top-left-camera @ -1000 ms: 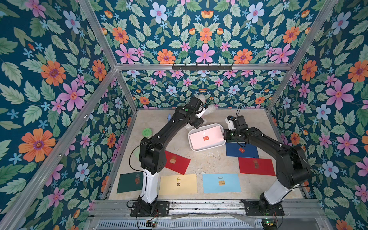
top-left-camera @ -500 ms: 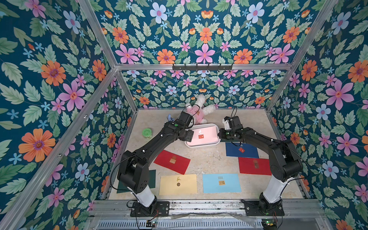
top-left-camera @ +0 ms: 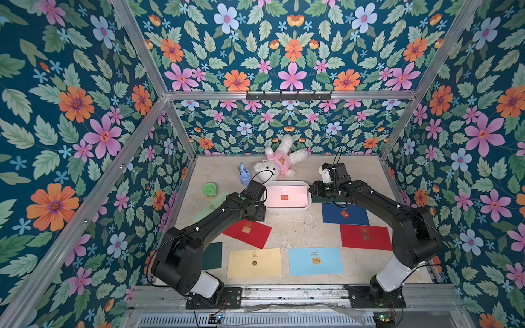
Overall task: Put the sealed envelopes into the storage box
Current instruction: Place the storage box at the center of the board, then pick up the envelope from the center of the board.
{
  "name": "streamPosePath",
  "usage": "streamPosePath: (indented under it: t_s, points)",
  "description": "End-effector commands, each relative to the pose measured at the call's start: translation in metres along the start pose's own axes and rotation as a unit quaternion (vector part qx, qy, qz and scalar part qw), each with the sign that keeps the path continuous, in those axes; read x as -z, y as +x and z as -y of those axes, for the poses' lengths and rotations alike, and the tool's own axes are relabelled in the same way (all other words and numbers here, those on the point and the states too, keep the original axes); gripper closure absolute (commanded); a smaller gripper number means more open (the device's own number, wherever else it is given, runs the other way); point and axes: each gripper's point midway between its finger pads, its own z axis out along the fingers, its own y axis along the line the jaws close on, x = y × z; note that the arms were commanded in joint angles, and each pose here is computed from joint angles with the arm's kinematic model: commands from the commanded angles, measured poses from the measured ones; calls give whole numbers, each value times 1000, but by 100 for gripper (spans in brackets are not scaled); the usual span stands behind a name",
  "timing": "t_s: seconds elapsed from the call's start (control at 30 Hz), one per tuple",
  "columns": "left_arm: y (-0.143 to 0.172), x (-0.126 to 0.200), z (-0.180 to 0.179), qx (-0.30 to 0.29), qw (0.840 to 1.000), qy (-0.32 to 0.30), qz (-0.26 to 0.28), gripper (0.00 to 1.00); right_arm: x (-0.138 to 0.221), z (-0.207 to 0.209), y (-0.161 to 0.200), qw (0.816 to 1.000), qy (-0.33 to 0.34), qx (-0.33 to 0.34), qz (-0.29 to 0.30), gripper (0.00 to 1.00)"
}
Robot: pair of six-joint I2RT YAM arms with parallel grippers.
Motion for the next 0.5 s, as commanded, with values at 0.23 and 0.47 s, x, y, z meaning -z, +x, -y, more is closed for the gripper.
streamPosePath:
  t_s: [0.23, 0.47]
  points:
    - [39, -25, -13, 65, 997, -11, -25, 31, 6, -48, 87, 994, -56, 43, -78, 48]
    - [57, -46, -6, 81, 996, 13, -39, 35, -11, -81, 115, 990, -120, 22, -75, 46]
